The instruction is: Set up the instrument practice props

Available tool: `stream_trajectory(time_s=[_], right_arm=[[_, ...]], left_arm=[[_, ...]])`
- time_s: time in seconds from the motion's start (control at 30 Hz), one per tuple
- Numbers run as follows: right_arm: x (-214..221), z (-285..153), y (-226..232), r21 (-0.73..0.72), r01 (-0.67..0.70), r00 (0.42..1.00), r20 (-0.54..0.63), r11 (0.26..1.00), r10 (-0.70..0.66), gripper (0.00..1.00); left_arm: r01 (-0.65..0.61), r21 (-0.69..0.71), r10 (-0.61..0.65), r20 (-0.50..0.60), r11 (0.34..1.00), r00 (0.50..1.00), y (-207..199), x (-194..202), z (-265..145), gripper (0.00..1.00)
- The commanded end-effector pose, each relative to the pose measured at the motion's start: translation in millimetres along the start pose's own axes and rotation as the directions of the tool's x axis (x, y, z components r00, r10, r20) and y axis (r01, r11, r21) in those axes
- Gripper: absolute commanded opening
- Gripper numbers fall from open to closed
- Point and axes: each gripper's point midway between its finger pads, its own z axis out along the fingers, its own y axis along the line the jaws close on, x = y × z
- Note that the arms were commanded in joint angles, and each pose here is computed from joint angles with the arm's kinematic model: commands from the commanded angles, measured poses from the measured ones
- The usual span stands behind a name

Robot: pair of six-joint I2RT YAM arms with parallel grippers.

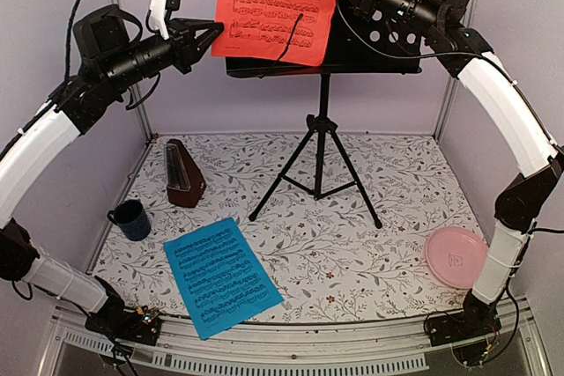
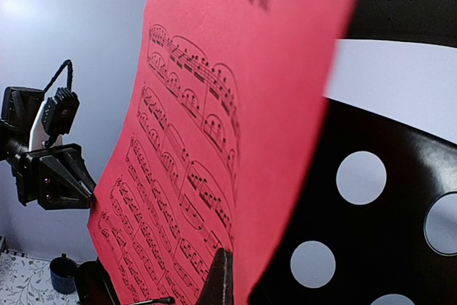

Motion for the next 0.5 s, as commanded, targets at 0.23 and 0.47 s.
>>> stream_trajectory(time_s=[0.23, 0.47], right_arm=[[-11.7, 2.6, -3.7, 0.034, 0.031, 0.998, 0.046, 0.999, -0.033, 0.01], [-11.0, 3.1, -6.3, 0.048, 0.045, 0.998, 0.045, 0.998, -0.047, 0.01]], left_arm=[[0.053, 0.073, -0.053, -0.004, 0.996, 0.999, -10.9, 12.3, 0.2, 0.00], [0.084, 0.068, -0.082, -0.031, 0.994, 0.996, -10.9, 30.7, 1.1, 0.00]])
